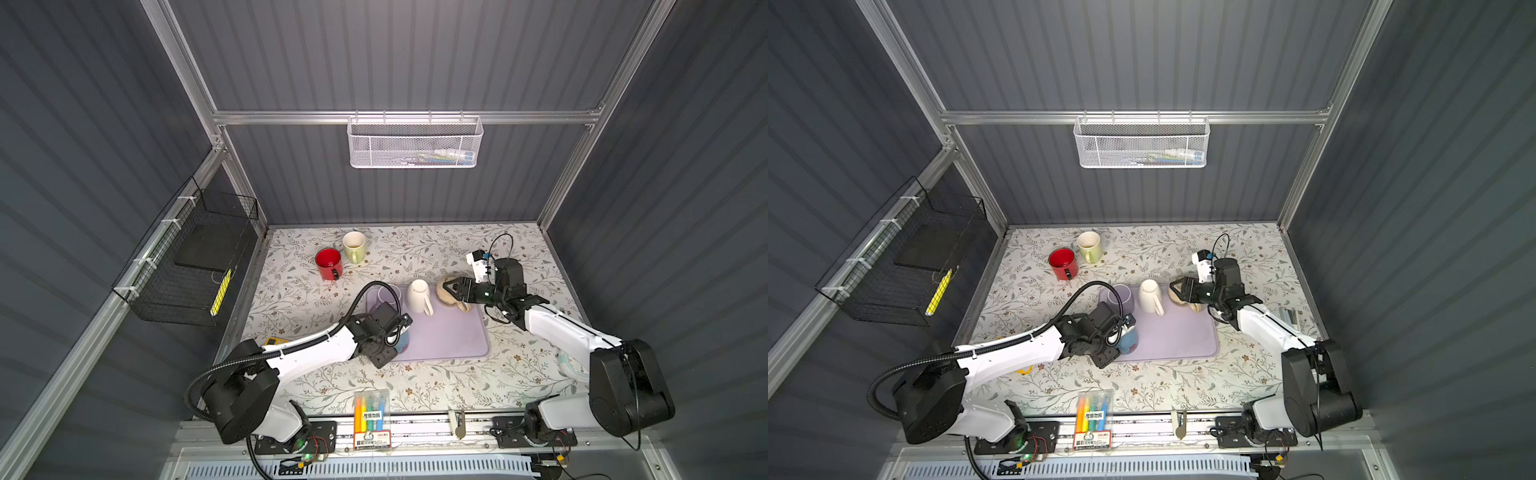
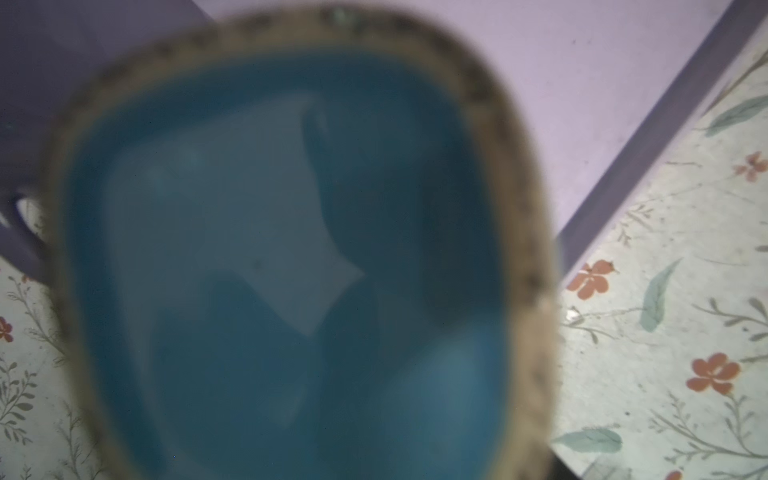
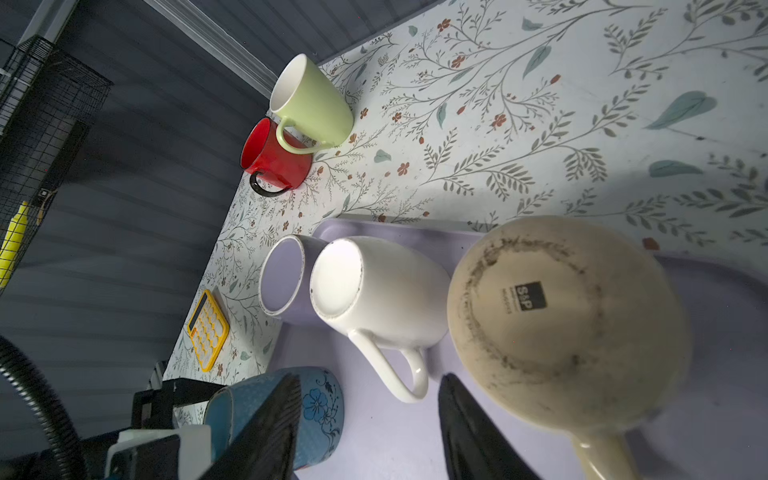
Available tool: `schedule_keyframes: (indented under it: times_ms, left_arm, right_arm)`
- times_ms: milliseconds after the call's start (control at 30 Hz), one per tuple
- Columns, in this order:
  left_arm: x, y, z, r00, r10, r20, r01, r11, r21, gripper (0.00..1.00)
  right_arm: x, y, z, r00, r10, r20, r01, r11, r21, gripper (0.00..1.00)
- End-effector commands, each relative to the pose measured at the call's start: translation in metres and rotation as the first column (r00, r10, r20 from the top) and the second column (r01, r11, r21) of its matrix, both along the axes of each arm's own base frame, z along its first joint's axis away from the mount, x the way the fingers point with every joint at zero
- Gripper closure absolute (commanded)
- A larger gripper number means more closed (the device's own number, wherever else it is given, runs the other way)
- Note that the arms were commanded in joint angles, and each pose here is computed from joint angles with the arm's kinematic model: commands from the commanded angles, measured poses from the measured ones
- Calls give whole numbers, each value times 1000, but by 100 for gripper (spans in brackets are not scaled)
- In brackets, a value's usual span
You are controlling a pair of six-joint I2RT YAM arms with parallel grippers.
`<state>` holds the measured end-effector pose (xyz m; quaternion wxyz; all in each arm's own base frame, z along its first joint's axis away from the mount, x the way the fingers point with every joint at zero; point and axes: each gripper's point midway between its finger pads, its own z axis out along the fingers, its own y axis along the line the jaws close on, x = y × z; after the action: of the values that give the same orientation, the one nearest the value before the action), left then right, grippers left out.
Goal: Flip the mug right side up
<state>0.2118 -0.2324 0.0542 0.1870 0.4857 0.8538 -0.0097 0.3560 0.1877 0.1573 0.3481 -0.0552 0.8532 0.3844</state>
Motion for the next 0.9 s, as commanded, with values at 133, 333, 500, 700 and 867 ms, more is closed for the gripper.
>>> schedule_keyframes:
  times_ms: [133, 333, 500, 700, 867]
  left_arm:
    - [-1, 2, -17, 999, 10, -39, -8, 999, 53, 35]
    - [-2, 2, -27, 997, 9, -71, -2, 996, 89, 41]
    - [-2, 2, -28, 997, 11, -70, -5, 996, 94, 49]
    - [3, -1, -16, 999, 20, -31, -18, 999, 50, 62]
    - [5, -4, -9, 999, 32, -13, -32, 999, 16, 70]
  right_arm:
    - [2, -5, 0, 1000, -3, 30, 2, 1000, 20, 44]
    - [0, -8, -6, 1000, -10, 22, 10, 999, 31, 44]
    - [-1, -13, -8, 1000, -25, 20, 24, 999, 32, 44]
    - [0, -14, -8, 999, -29, 16, 28, 999, 45, 44]
    - [-1, -14, -8, 999, -31, 16, 30, 998, 47, 45]
